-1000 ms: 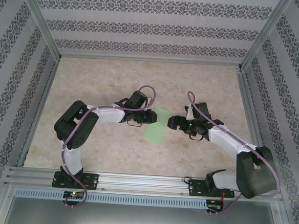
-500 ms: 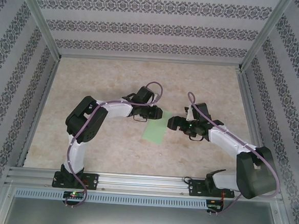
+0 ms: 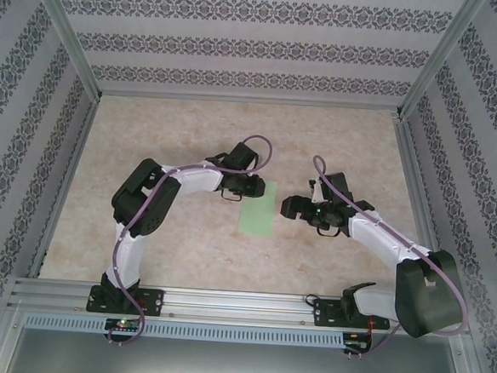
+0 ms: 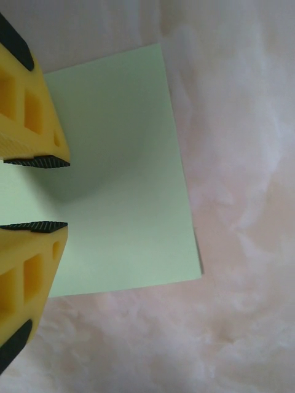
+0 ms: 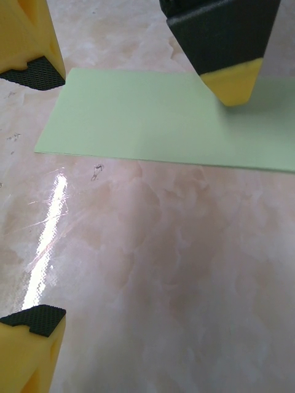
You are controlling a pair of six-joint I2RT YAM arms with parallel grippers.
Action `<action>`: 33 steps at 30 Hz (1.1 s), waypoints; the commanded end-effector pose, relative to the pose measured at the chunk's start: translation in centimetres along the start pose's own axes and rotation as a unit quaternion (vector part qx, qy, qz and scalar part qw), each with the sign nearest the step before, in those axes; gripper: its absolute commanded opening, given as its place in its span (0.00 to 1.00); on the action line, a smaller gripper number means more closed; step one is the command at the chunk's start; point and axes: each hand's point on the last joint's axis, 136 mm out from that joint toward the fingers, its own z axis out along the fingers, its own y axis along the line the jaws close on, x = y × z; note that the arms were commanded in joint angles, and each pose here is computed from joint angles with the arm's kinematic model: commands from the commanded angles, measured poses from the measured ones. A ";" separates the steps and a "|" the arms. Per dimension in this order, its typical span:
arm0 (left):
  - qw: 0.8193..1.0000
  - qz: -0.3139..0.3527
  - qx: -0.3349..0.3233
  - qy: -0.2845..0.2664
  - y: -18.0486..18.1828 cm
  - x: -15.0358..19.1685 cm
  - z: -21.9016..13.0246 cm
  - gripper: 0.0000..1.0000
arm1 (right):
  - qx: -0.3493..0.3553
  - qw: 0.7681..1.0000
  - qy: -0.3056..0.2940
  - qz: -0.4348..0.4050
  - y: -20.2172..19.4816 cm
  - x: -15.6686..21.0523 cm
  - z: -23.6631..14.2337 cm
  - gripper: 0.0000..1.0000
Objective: Fold a paper plane with a square sheet of paper (fold left side to right side)
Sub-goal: Fold the triangle a second time at the center of the table.
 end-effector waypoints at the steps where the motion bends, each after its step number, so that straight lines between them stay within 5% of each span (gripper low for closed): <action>1: 0.999 -0.006 -0.048 0.007 2.1 1.0 -1.6 0.33 | 0.004 1.000 0.003 0.001 -0.2 -0.3 0.2 0.92; 13: 0.998 -0.031 0.026 -0.042 0.0 -0.7 -6.3 0.40 | -0.048 0.998 0.039 0.017 2.3 0.0 2.1 0.80; 24: 0.992 -0.079 0.091 0.021 -0.6 3.2 -5.3 0.32 | -0.051 0.996 0.068 0.024 3.1 0.6 3.8 0.77; 33: 0.991 -0.089 0.081 0.053 0.7 5.3 -3.6 0.28 | -0.047 0.995 0.079 0.023 3.3 0.8 4.3 0.75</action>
